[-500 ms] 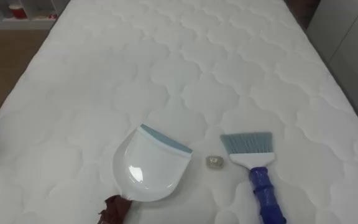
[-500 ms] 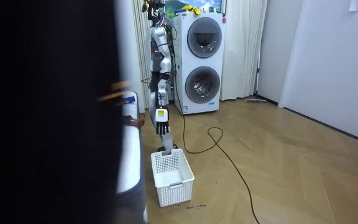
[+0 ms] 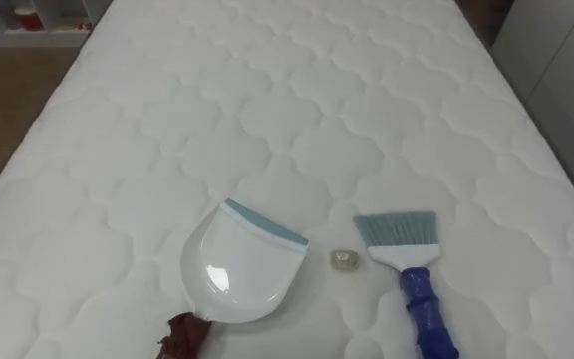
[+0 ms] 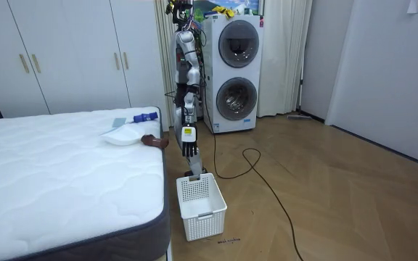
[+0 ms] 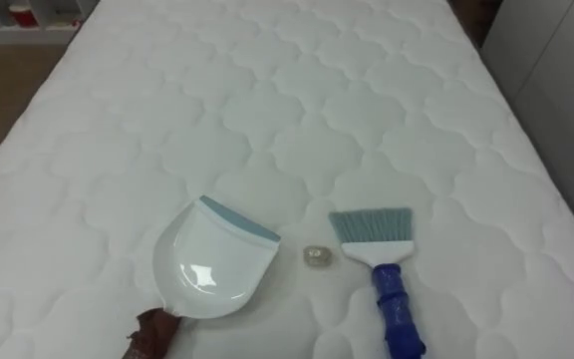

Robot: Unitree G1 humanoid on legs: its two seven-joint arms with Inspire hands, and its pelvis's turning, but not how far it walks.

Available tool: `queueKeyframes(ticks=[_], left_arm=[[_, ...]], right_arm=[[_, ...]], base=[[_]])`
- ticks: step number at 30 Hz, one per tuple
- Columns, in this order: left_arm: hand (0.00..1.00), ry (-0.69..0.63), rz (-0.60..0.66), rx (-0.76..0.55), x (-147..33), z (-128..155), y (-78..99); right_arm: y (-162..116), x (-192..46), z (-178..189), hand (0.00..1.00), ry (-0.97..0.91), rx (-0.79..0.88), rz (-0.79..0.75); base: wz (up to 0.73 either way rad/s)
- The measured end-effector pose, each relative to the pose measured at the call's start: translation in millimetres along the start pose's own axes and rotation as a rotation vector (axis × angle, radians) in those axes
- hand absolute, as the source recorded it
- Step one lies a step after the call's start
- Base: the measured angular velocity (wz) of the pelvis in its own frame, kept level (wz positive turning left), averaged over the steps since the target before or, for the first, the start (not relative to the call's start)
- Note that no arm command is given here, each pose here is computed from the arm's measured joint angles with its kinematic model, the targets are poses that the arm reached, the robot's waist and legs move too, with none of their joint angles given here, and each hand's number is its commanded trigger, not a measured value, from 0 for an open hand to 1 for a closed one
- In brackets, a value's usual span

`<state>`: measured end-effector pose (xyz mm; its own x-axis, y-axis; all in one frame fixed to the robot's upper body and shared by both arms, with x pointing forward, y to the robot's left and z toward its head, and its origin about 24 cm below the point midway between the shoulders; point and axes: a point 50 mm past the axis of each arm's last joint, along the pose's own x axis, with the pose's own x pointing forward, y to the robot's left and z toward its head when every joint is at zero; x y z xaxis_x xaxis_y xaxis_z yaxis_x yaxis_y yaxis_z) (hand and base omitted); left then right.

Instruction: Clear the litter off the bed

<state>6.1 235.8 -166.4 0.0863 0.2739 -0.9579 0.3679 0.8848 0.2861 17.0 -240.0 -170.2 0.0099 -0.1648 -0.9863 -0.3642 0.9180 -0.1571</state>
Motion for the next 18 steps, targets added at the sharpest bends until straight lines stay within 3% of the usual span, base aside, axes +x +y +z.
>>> queueKeyframes(ticks=[18], left_arm=[[0.0,-0.015,0.003,-0.002,-0.1,1.0,0.1]], right_arm=[[-2.7,-0.2,1.4,0.0,-0.016,0.01,-0.02]], base=[[0.0]])
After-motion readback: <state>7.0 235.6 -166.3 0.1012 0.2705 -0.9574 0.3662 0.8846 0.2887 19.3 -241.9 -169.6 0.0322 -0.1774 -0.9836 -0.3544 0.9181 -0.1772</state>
